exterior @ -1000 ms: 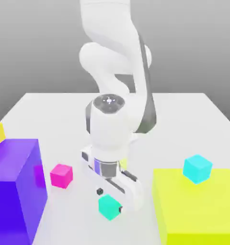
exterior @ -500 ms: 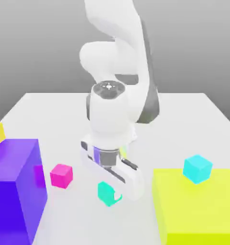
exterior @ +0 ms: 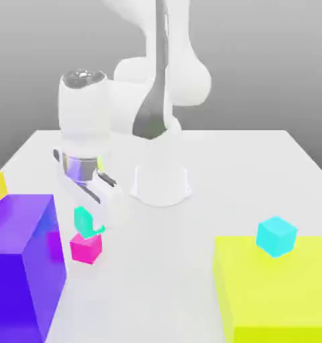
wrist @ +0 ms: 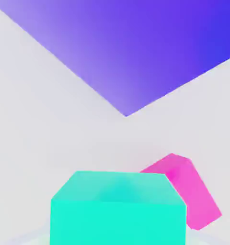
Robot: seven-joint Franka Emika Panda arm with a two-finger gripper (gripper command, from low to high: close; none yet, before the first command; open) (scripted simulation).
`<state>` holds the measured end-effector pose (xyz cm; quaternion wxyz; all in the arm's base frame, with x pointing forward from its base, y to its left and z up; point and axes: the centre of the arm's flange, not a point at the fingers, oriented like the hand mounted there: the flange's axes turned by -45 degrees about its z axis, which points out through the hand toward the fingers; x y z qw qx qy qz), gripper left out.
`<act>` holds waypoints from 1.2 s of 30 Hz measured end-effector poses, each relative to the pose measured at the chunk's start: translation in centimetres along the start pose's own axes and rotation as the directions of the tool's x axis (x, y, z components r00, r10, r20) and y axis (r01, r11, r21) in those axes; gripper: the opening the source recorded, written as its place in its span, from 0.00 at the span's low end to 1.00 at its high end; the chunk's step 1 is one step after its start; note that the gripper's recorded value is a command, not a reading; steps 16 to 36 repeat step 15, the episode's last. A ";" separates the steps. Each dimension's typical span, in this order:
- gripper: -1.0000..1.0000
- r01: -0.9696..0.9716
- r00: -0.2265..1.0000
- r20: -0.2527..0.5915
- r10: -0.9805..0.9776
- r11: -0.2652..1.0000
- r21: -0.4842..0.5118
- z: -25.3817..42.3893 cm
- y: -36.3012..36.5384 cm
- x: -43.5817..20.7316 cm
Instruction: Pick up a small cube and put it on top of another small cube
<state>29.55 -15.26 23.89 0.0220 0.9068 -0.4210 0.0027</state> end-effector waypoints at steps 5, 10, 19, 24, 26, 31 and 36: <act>0.00 -0.003 1.000 0.022 0.002 0.999 0.037 0.4 2.9 -0.4; 0.00 -0.002 1.000 0.025 0.001 0.999 0.043 3.9 2.9 -0.4; 1.00 0.000 1.000 0.023 0.000 0.999 0.039 6.0 2.9 -0.7; 1.00 0.000 1.000 0.023 0.000 0.999 0.039 6.0 2.9 -0.7; 1.00 0.000 1.000 0.023 0.000 0.999 0.039 6.0 2.9 -0.7; 1.00 0.000 1.000 0.023 0.000 0.999 0.039 6.0 2.9 -0.7; 1.00 0.000 1.000 0.023 0.000 0.999 0.039 6.0 2.9 -0.7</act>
